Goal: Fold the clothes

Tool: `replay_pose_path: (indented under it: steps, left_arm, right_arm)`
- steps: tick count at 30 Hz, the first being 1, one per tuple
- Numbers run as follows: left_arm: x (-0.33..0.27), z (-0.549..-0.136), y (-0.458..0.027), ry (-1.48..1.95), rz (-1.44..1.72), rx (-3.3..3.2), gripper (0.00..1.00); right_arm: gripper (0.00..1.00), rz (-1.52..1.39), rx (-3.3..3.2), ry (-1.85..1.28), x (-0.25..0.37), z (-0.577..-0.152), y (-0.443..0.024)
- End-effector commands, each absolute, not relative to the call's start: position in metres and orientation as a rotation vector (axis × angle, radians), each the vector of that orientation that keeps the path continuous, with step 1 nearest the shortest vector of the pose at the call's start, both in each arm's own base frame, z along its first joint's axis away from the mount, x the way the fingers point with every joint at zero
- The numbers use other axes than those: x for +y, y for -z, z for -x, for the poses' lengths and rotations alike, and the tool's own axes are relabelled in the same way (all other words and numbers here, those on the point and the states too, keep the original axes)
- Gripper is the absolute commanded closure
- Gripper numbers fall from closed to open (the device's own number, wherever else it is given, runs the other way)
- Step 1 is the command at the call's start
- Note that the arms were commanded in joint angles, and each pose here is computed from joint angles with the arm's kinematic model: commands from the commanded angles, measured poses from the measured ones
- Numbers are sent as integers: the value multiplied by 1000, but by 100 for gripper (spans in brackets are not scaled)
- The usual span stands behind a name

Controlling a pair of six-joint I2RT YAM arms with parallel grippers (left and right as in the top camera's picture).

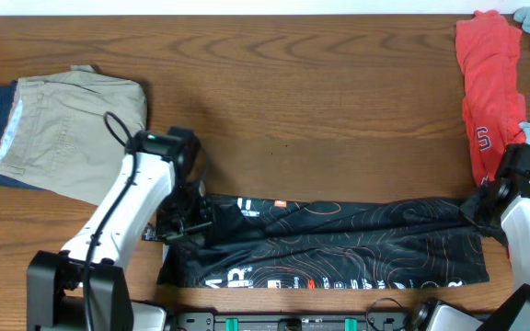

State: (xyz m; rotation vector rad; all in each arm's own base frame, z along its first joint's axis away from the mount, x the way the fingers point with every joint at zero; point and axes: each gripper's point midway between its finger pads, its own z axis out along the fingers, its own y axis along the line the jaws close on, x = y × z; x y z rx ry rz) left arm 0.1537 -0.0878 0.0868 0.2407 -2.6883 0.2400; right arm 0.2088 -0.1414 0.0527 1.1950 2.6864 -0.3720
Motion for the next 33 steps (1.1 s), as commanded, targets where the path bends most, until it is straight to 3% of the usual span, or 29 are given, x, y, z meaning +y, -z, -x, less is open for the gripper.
replay_pose_path:
  steps: [1, 11, 12, 15, 17, 21, 28, 29, 33]
  left_arm:
    - [-93, -139, -90, -226, -213, -2644, 94]
    - [-91, -132, -89, -103, -162, -2658, 94]
    - [-86, -134, -87, -61, -177, -2672, 90]
    - [-72, -140, -84, 65, -222, -2712, 54]
    - [-68, -145, -82, 100, -248, -2734, 44]
    - [-71, -155, -77, 83, -274, -2778, 40]
    - [-78, -173, -72, 40, -302, -2850, 37]
    - [-78, -175, -71, 34, -302, -2859, 36]
    - [-81, -183, -69, 11, -303, -2891, 34]
  right_arm:
    - [99, -1240, 2644, 420, -150, -205, -58]
    - [99, -1240, 2644, 419, -150, -205, -58]
    - [99, -1240, 2644, 419, -150, -205, -58]
    - [92, -1240, 2647, 419, -149, -204, -58]
    - [84, -1241, 2650, 420, -149, -204, -57]
    - [73, -1242, 2656, 420, -149, -203, -57]
    - [44, -1247, 2678, 422, -146, -198, -56]
    - [37, -1247, 2681, 422, -146, -197, -56]
    - [29, -1246, 2686, 384, -142, -199, -55]
